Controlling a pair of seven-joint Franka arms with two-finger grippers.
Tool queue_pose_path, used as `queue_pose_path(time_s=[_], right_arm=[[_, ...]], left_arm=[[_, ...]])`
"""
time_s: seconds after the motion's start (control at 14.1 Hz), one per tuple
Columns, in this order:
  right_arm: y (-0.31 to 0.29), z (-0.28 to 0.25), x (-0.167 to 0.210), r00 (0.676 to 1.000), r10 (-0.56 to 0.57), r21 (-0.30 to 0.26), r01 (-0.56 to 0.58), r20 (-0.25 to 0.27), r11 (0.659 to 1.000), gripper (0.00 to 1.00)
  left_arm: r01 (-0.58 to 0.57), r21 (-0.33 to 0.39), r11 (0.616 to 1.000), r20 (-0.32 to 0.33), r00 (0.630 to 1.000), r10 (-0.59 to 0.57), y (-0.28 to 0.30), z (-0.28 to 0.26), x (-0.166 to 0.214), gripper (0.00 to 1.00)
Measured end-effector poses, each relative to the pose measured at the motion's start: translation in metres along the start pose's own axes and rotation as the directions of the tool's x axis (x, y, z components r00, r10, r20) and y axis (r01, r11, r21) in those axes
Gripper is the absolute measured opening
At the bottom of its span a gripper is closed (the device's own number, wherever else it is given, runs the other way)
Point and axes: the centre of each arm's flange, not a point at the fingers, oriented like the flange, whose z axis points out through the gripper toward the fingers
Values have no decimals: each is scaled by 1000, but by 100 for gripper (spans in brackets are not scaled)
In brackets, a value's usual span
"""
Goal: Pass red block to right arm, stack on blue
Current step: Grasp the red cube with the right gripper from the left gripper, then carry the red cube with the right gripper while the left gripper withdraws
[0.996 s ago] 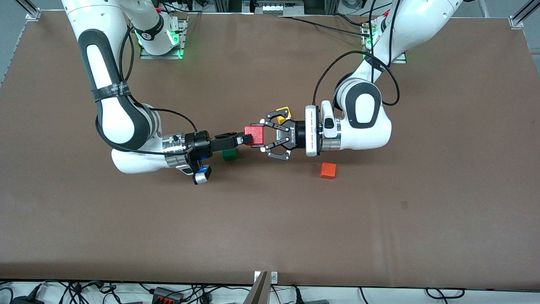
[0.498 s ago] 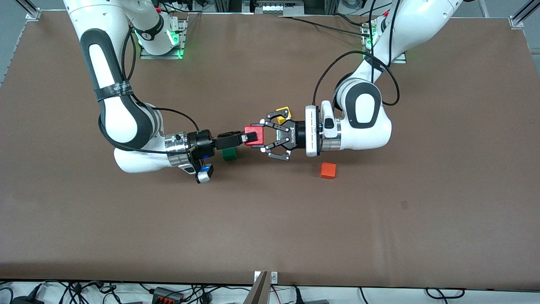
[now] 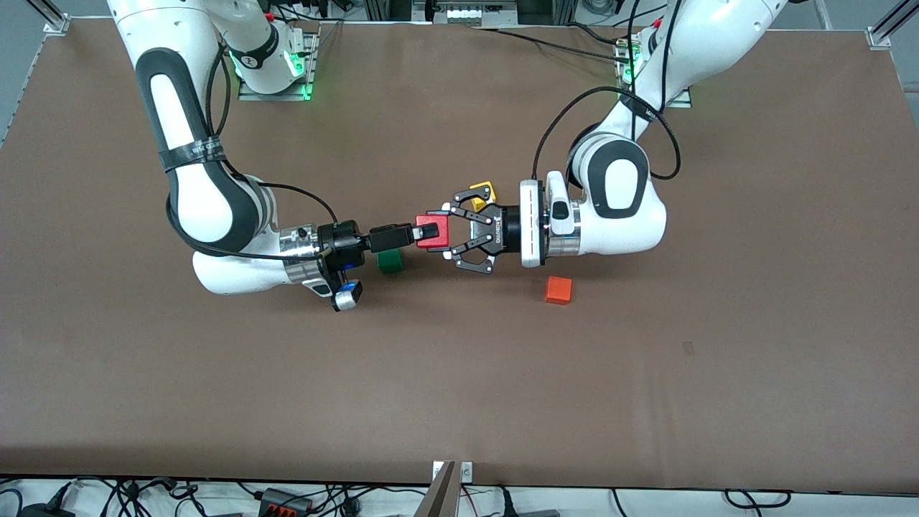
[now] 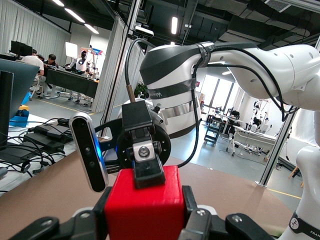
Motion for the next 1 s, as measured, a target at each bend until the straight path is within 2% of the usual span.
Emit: queue_pose_path(time_s=[0.28, 0.43, 0.64, 0.71, 0.85, 0.92, 1.0], right_arm=[[0, 0, 0, 1000, -1, -7, 1, 1, 1000, 56], [3, -6, -1, 1000, -14, -78, 14, 0, 997, 56], [8, -36, -1, 999, -47, -245, 41, -19, 969, 56], [11, -52, -1, 998, -60, -316, 48, -27, 947, 56], [14, -85, -3, 995, -92, -482, 63, -36, 874, 56], [14, -104, -5, 993, -109, -570, 67, -41, 819, 56], [16, -126, -8, 991, -123, -661, 61, -47, 748, 56]], left_arm=[[-1, 1, 1000, 0, 1000, 1, -1, -1, 0, 100], [-1, 6, 1000, -1, 1000, 1, -3, -4, 1, 100], [-1, 16, 1000, -12, 1000, 2, -9, -14, 5, 100], [-1, 9, 1000, -22, 1000, 2, -12, -20, 7, 100], [-22, -28, 999, -13, 1000, 22, -19, -37, 8, 100], [-34, -51, 998, 11, 999, 35, -24, -50, 7, 100], [-33, -75, 997, 35, 999, 36, -29, -64, 7, 100]])
